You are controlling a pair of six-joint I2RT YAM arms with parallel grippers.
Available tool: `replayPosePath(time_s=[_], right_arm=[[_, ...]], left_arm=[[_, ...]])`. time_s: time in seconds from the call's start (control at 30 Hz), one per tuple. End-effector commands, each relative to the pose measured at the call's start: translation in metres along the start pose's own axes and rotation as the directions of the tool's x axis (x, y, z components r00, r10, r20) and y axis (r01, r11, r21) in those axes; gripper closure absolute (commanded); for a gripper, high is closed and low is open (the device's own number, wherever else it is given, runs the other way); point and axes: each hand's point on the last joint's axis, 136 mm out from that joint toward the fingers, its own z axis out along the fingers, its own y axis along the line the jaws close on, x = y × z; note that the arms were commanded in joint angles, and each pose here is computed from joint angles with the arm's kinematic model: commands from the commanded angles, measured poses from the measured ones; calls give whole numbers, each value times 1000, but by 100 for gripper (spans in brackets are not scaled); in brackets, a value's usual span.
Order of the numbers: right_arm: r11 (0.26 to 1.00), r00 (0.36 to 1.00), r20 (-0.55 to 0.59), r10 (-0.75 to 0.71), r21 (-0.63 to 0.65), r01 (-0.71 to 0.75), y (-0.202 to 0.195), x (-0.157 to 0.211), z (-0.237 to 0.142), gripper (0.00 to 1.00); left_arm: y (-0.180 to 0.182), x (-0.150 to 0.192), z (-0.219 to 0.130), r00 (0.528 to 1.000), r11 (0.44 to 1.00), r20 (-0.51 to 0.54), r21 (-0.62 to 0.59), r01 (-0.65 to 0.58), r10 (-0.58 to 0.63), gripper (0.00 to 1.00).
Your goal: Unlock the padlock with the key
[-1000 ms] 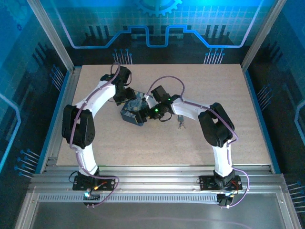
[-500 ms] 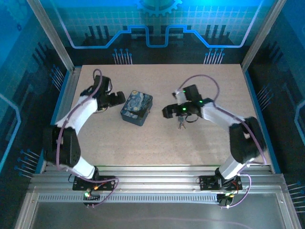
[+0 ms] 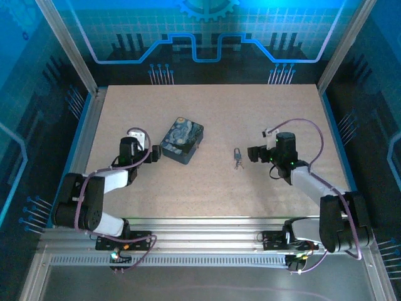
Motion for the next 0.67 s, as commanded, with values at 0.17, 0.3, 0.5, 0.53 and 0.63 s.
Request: replayPosePath(time_s=[0.17, 0.3, 0.5, 0.53, 0.63], right_arm=[[997, 970, 242, -14, 79, -5, -36, -19, 24, 0], [995, 969, 245, -34, 95, 11, -34, -19, 30, 0], [995, 973, 228, -27, 96, 5, -35, -18, 30, 0], [995, 975, 223, -26, 96, 5, -35, -17, 30, 0], [995, 974, 226, -26, 96, 4, -35, -18, 30, 0]], left_arm=[[12, -31, 0, 977, 1000, 213, -8, 22, -20, 1], [12, -31, -1, 976, 1000, 217, -14, 22, -18, 1], [8, -31, 0, 978, 1000, 206, 24, 15, -19, 1], [9, -30, 0, 978, 1000, 208, 19, 11, -14, 1], [8, -31, 0, 977, 1000, 212, 22, 12, -16, 1]])
